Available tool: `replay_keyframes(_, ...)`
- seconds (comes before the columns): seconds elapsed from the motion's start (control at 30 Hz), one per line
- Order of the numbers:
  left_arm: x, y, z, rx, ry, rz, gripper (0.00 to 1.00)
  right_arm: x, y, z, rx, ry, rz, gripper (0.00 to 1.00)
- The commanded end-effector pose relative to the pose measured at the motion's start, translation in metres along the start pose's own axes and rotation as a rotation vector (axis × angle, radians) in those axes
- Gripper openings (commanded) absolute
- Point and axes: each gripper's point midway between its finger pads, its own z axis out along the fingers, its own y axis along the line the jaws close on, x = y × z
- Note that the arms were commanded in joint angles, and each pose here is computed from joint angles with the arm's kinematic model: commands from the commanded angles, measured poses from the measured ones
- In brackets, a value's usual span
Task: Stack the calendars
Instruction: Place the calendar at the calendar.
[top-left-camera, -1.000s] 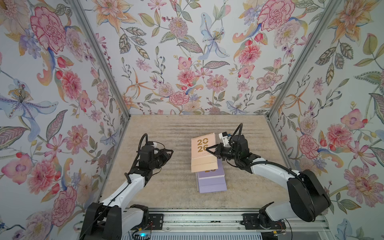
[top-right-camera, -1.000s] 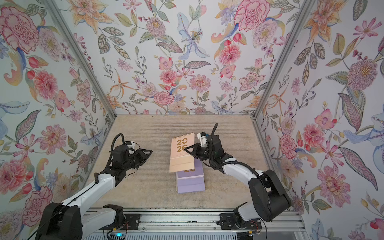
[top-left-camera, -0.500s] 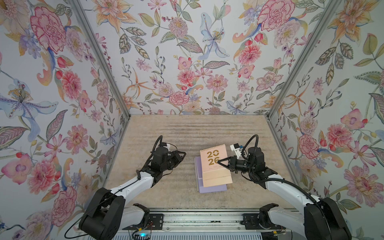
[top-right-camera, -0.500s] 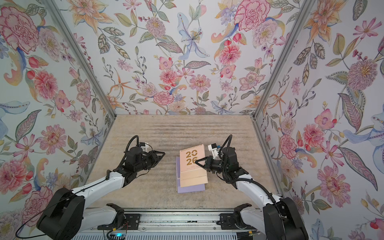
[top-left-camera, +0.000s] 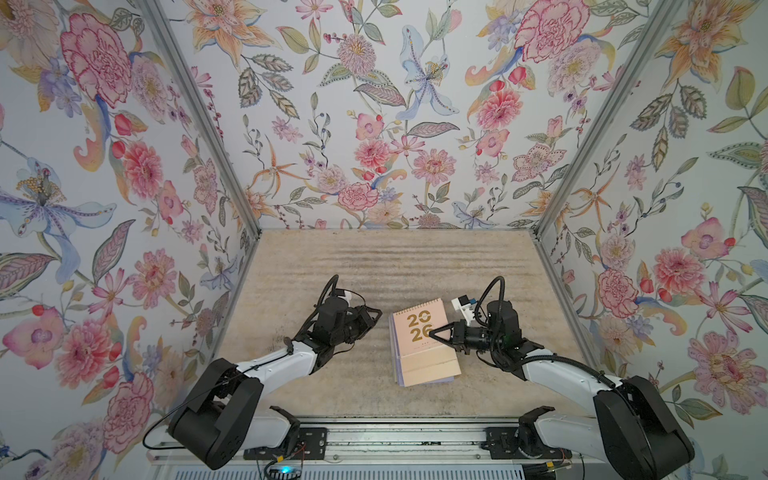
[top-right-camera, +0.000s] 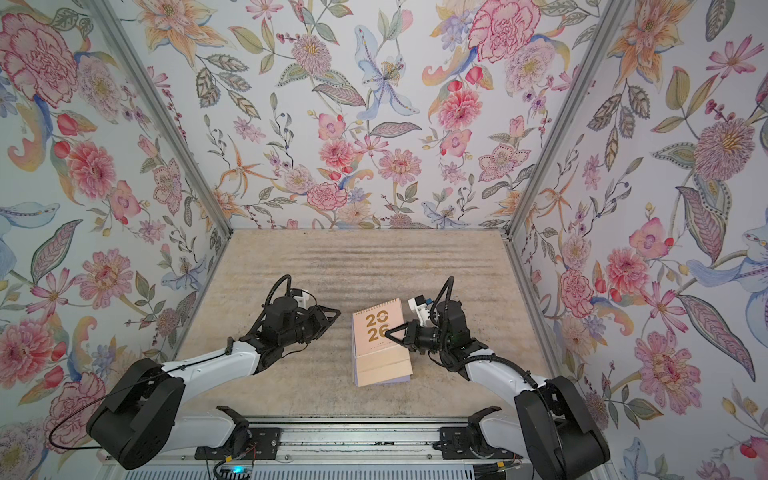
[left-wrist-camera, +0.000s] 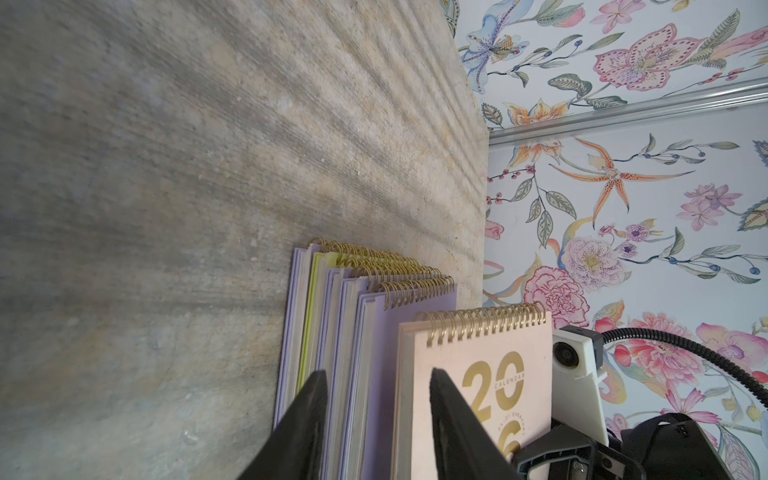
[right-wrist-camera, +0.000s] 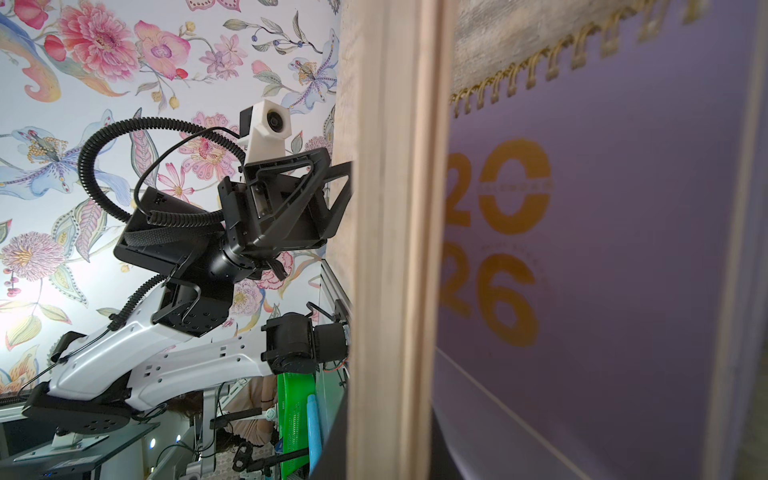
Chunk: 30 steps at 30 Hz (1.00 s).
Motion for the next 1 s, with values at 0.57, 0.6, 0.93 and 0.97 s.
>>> replay_keyframes(0.57, -0.003, -0.014, 0.012, 0.046, -0.002, -0.007, 0.46, -0.012, 0.0, 0.013, -0.024, -0.004, -0.027, 0.12)
replay_keyframes(0.6, -0.003, -0.014, 0.012, 0.046, -0.002, -0.007, 0.47, -0.012, 0.0, 0.014, -0.022, 0.001, -0.025, 0.17)
replay_keyframes(0.93, -0.003, -0.013, 0.011, 0.046, -0.003, -0.012, 0.47, -0.018, -0.004, 0.013, 0.022, -0.002, -0.017, 0.38)
replay_keyframes(0.97, -0.002, -0.013, 0.011, 0.046, -0.002, -0.012, 0.47, -0.018, -0.005, 0.012, 0.029, -0.001, -0.014, 0.39)
